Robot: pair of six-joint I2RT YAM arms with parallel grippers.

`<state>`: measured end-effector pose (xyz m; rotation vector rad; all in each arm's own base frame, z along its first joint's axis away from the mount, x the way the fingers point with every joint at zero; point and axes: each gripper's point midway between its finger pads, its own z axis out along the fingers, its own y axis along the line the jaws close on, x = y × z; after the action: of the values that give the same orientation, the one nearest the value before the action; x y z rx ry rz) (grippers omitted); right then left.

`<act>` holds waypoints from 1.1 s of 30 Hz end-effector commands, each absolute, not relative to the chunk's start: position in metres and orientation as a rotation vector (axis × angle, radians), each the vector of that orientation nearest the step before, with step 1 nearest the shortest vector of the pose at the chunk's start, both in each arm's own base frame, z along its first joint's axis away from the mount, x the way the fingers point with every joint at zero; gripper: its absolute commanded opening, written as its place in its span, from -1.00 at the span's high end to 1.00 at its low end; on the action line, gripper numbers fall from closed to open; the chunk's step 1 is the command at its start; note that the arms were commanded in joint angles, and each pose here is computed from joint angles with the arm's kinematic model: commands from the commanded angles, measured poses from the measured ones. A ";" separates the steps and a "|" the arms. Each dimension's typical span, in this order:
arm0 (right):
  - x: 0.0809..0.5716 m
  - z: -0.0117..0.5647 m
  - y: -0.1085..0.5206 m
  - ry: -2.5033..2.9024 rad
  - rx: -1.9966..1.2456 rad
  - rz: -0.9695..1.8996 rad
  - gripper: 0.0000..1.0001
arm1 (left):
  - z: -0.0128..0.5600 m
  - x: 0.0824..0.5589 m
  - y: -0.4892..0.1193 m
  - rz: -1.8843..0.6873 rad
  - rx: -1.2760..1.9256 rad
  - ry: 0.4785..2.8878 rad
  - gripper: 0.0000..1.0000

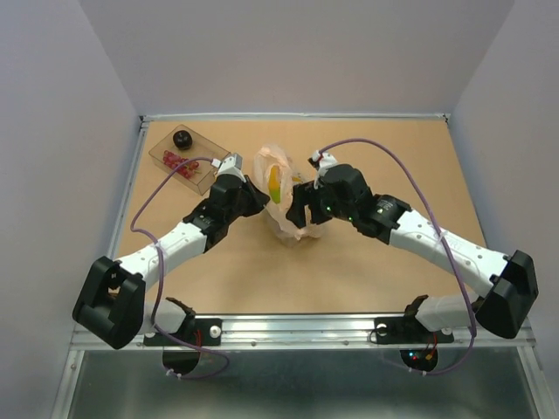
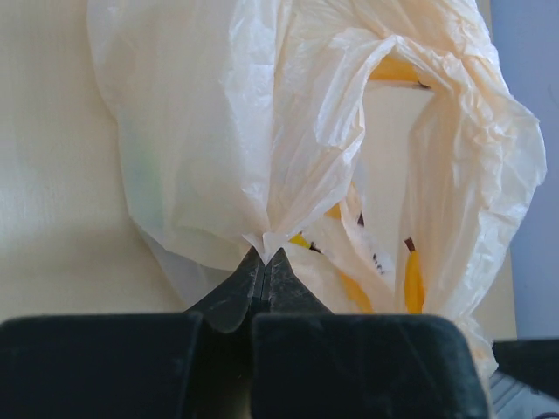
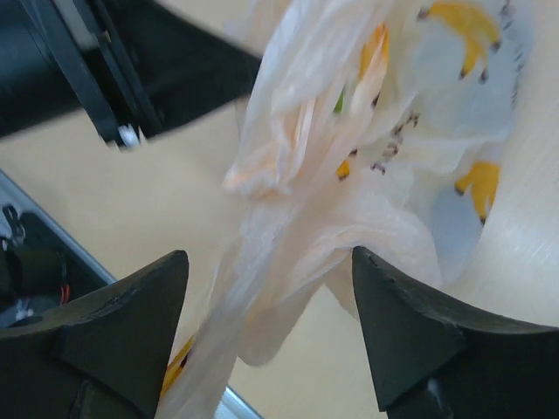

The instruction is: Untie the knot of the plastic bag and take out the fruit

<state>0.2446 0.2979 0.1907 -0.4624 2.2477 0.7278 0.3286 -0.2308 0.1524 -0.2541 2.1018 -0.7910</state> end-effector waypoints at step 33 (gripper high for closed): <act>0.401 0.175 0.299 2.065 -0.163 0.269 -0.23 | 0.161 0.294 -0.208 -0.802 -0.238 2.057 1.00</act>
<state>0.3687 0.3219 0.1600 -0.3209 2.1566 0.3528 0.3001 -0.2175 0.1643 -0.1848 2.0638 -0.8148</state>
